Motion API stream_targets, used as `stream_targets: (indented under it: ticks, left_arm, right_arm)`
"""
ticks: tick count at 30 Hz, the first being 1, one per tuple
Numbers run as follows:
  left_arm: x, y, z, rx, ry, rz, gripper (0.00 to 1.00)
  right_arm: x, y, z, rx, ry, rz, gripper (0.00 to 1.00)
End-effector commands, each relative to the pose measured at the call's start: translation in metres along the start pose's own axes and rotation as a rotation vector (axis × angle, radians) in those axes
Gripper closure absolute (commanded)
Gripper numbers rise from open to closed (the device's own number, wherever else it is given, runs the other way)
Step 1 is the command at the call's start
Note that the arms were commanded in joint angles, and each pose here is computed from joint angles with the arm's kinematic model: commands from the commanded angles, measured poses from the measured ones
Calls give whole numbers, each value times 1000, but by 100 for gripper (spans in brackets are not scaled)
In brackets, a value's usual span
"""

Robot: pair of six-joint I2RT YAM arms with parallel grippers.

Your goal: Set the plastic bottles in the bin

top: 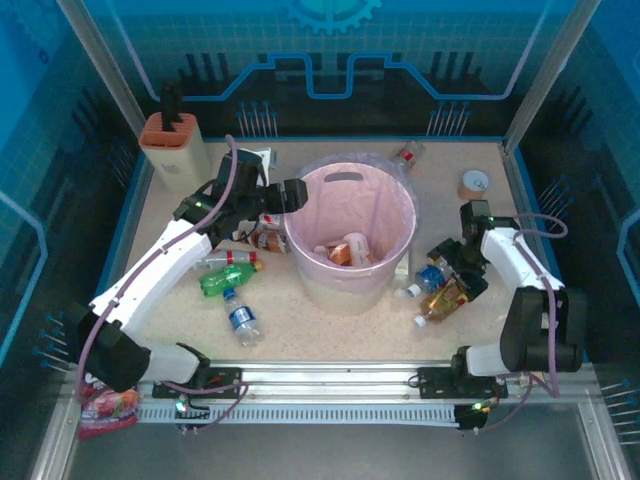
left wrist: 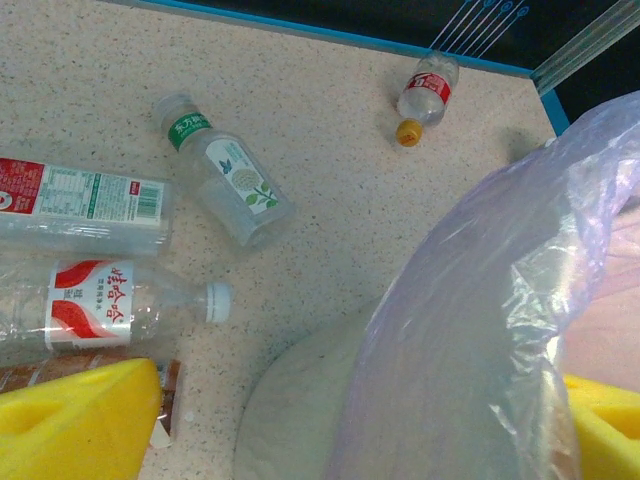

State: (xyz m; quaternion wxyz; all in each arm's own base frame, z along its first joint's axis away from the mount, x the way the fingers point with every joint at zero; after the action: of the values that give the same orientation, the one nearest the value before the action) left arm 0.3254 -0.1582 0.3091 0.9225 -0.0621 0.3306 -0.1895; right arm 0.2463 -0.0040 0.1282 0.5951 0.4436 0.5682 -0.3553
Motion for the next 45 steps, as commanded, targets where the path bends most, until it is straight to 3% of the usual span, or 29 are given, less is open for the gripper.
stream_targets:
  ticks: [1, 8, 14, 22, 33, 38, 45]
  left_arm:
    - [0, 1, 9, 6, -10, -4, 13]
    - [7, 1, 8, 4, 5, -5, 13]
    - [4, 3, 8, -1, -2, -1, 13]
    - [1, 2, 8, -10, -3, -13, 13]
    - [0, 6, 1, -47, -9, -2, 13]
    - [-1, 9, -2, -49, -6, 9, 13]
    - [-1, 10, -3, -51, -6, 14, 13]
  right_arm:
    - [15, 46, 12, -36, -19, 147, 0]
    - [-8, 87, 31, -190, -41, 140, 0]
    - [-36, 70, 37, -254, -96, 114, 0]
    - [-6, 76, 31, -402, 45, 79, 2]
    - [39, 67, 41, -399, 58, 27, 8]
    - [47, 60, 45, -388, 59, 34, 16]
    - [15, 48, 51, -414, -6, 20, 31]
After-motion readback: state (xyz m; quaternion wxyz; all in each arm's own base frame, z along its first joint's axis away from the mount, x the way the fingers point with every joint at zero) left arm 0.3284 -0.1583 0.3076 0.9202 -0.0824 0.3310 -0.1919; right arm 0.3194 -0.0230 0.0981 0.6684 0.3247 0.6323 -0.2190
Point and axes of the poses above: each hand's point on the last joint's axis, 136 mm out from that joint toward the fingers, its own x axis out along the fingers, its own y axis along the line the jaws close on, z = x × y, the point moved 6 cm from there along -x, back along the fingers, and after that the axes turned 14 degrees about x, right-handed, at the moved point
